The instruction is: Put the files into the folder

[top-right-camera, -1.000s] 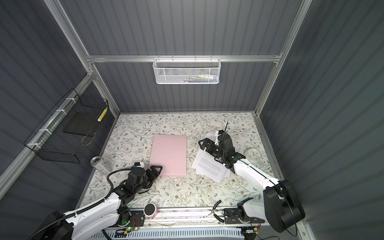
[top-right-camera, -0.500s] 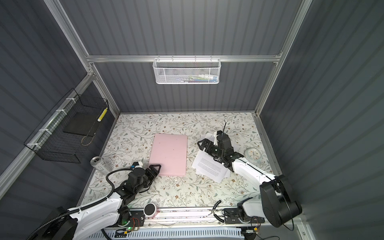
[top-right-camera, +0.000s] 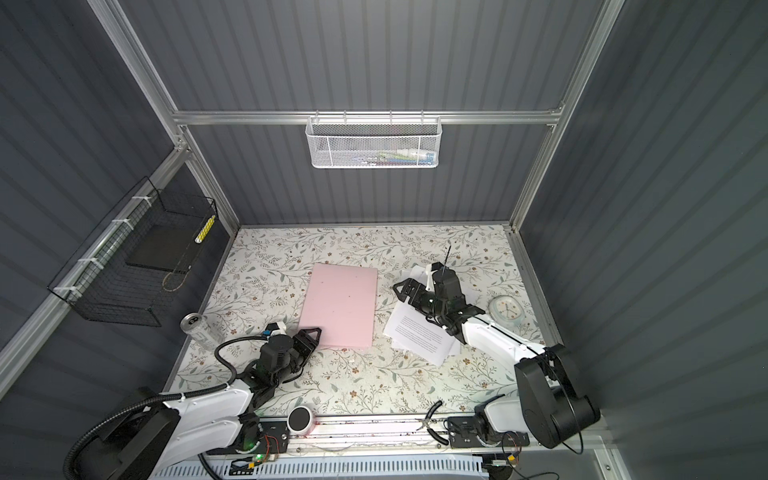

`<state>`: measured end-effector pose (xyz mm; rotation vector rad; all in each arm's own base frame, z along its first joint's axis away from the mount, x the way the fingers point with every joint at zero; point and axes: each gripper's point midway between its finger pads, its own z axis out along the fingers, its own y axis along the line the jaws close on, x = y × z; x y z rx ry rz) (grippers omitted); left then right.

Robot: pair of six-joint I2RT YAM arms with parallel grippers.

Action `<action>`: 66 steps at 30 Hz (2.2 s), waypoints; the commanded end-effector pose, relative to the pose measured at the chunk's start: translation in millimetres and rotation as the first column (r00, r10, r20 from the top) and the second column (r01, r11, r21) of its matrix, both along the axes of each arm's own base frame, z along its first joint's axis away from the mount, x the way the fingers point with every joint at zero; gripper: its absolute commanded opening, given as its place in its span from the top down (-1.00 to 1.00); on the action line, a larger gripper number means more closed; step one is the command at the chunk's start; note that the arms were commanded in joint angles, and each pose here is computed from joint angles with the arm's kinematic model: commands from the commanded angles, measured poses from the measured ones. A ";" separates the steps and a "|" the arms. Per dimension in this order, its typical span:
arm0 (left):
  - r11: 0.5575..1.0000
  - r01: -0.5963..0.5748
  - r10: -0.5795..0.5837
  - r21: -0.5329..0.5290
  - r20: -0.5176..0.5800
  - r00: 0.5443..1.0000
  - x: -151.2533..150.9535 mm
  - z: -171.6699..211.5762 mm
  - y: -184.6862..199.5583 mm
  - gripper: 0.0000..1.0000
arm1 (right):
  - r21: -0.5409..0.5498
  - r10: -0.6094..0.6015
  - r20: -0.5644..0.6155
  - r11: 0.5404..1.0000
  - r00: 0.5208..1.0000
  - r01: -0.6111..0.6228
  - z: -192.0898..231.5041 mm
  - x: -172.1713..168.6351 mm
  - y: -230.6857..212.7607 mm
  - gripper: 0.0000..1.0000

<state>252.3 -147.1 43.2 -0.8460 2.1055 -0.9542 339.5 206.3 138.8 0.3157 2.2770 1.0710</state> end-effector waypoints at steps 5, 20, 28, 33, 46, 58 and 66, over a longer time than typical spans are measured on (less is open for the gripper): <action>1.000 -0.029 0.029 -0.007 0.023 0.999 8.8 0.2 -1.1 -0.04 | 0.034 0.041 -0.016 0.999 0.999 -0.040 -9.8 -5.0 8.1 -0.86; 0.997 -0.066 0.064 0.036 0.043 0.997 13.4 3.8 6.9 0.49 | 0.036 0.059 -0.017 0.998 0.998 -0.058 -13.3 -6.8 15.2 -0.86; 0.997 -0.073 0.071 0.027 0.054 0.996 15.9 6.0 6.4 0.73 | 0.037 0.078 -0.019 0.996 0.997 -0.077 -14.9 -8.8 23.4 -0.86; 0.997 -0.077 0.075 0.026 0.067 0.995 17.3 10.2 6.9 0.78 | 0.027 0.106 -0.024 0.994 0.994 -0.105 -18.2 -11.9 32.4 -0.86; 0.994 -0.058 0.053 0.095 0.052 0.997 15.6 13.6 9.3 0.10 | 0.023 0.198 -0.075 0.980 0.977 -0.197 -42.8 -20.1 66.7 -0.84; 0.996 -0.060 0.056 0.071 0.044 0.997 10.4 2.7 10.9 -0.09 | 0.023 0.223 -0.088 0.975 0.971 -0.222 -46.0 -20.9 77.8 -0.84; 0.998 -0.043 0.040 0.034 0.069 0.997 19.9 -4.7 -0.4 -0.06 | 0.014 0.225 -0.086 0.974 0.971 -0.225 -45.5 -20.3 77.3 -0.84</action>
